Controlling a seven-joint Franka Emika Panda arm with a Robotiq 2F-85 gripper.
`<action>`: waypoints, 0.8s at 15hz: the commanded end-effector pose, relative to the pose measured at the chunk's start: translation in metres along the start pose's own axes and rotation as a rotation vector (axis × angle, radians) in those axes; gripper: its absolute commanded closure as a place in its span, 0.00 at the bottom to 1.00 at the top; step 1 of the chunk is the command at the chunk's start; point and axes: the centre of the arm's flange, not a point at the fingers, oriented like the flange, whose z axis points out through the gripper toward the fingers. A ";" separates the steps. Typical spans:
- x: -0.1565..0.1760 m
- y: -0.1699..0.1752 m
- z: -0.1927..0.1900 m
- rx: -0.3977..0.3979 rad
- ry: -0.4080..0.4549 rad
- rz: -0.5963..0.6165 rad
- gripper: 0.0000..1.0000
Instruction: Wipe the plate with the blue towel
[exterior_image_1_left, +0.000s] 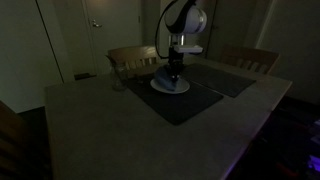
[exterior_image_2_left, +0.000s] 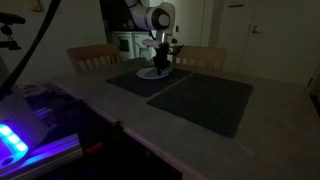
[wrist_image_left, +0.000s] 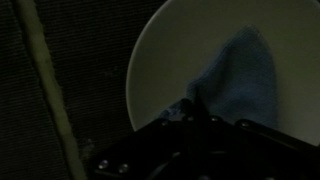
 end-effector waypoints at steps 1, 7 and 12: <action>-0.018 0.001 0.005 -0.063 -0.085 0.037 0.99; -0.042 -0.024 0.018 -0.067 -0.239 0.005 0.99; -0.051 -0.054 0.026 -0.032 -0.283 -0.042 0.99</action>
